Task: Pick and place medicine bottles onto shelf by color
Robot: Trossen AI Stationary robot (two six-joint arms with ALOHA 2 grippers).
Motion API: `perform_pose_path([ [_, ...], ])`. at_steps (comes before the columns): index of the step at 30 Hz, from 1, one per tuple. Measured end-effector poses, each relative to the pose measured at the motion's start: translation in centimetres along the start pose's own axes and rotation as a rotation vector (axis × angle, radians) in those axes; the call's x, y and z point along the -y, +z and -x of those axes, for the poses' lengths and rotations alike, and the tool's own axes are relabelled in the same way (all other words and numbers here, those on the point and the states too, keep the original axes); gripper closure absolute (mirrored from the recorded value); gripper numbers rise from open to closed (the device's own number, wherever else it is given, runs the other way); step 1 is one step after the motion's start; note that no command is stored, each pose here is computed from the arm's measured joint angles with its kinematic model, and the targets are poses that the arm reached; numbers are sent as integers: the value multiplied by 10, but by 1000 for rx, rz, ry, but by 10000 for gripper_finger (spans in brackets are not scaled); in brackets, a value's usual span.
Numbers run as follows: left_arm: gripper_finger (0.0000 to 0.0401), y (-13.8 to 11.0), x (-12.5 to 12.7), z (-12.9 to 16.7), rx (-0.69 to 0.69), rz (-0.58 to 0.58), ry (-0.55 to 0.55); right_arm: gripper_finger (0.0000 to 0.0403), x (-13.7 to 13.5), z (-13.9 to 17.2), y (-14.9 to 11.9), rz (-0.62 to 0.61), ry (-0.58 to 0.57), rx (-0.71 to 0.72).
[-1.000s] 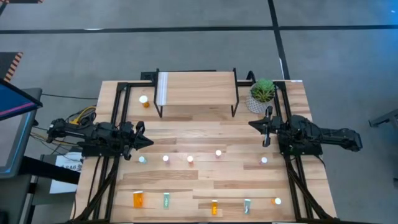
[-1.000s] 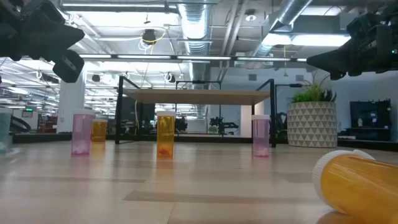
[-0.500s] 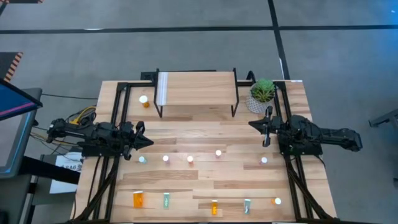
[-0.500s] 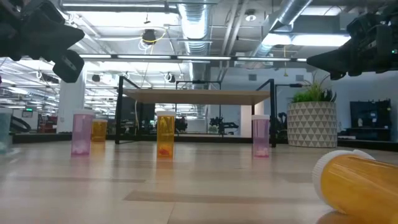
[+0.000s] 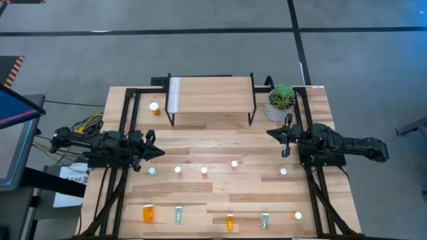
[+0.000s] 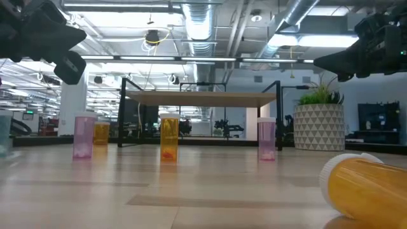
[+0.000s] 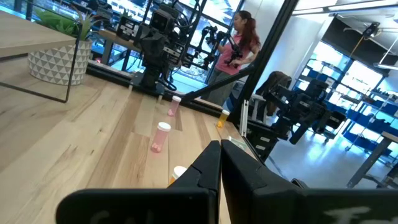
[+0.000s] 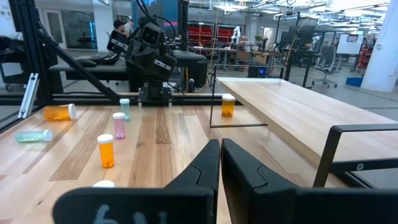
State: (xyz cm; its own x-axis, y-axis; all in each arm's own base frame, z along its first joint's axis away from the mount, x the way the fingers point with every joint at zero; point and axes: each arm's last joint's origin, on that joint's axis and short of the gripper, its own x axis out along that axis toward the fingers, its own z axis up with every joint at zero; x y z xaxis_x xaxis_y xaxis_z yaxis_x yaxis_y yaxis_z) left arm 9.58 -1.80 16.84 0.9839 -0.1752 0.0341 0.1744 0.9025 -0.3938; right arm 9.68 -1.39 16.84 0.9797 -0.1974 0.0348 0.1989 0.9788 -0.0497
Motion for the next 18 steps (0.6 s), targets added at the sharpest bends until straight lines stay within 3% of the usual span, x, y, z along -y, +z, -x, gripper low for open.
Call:
perform_pose_path([
  [18,401,1,-1,0,14,1,21,363,0,0,0,0,0,0],
])
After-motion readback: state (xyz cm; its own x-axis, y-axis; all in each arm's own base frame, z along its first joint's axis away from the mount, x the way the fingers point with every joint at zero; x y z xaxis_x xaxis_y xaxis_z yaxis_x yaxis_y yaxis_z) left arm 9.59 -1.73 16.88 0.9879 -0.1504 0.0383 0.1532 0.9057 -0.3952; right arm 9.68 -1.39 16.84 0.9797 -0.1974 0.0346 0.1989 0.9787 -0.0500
